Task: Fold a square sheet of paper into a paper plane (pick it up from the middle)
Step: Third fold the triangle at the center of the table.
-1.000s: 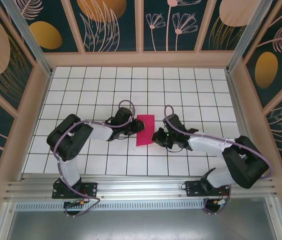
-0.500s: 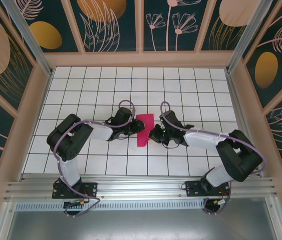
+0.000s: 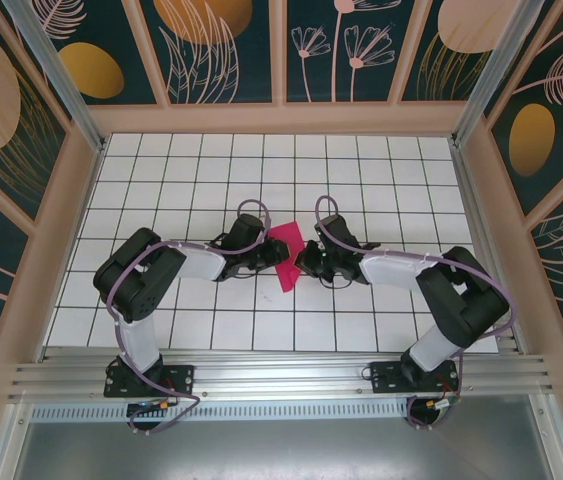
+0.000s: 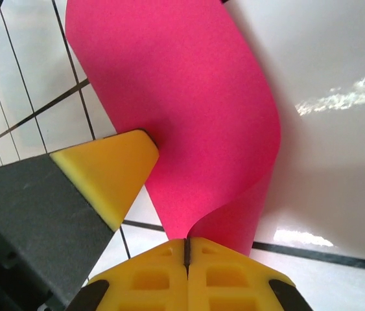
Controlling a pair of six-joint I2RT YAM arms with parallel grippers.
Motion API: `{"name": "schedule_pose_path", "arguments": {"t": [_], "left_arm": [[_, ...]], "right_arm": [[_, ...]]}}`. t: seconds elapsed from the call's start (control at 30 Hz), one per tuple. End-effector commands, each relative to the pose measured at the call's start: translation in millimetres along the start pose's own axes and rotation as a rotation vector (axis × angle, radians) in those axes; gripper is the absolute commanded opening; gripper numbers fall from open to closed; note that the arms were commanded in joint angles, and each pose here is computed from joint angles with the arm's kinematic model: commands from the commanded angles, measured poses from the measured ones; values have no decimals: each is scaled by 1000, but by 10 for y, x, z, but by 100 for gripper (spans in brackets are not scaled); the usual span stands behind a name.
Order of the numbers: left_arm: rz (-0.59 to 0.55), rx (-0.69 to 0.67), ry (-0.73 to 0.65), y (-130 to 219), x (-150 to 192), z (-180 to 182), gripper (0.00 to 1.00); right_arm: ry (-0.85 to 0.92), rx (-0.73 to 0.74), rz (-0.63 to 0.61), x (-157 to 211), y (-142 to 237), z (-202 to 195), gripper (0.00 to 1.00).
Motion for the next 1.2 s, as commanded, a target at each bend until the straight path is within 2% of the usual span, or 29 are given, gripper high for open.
{"name": "schedule_pose_path", "arguments": {"t": [0.0, 0.1, 0.27, 0.6, 0.83, 1.17], "left_arm": [[-11, 47, -30, 69, -94, -222, 26], [-54, 52, -41, 132, -235, -296, 31], [-99, -34, -36, 139, -395, -106, 32], [-51, -159, -34, -49, -360, 215, 25], [-22, -174, -33, -101, -301, 292, 23], [-14, -167, -35, -107, -289, 284, 23]], "right_arm": [[18, 0, -35, -111, -24, 47, 4], [14, 7, -31, -101, -29, 27, 4], [15, 23, -34, -100, -13, 2, 4], [32, -15, -35, -107, 1, 78, 4], [54, -76, -51, -146, 6, 201, 3], [57, -86, -47, -175, -74, 219, 4]]}}
Point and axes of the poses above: each hand's point on the last joint's axis, 136 mm out from that joint toward the fingers, its own y axis back along the fingers, its own z axis along the line the jaws close on, x = y × z, the point moved 2 cm from there along y, back along the fingers, and after that the axes turned 3 degrees about y, right-handed, at the moved point
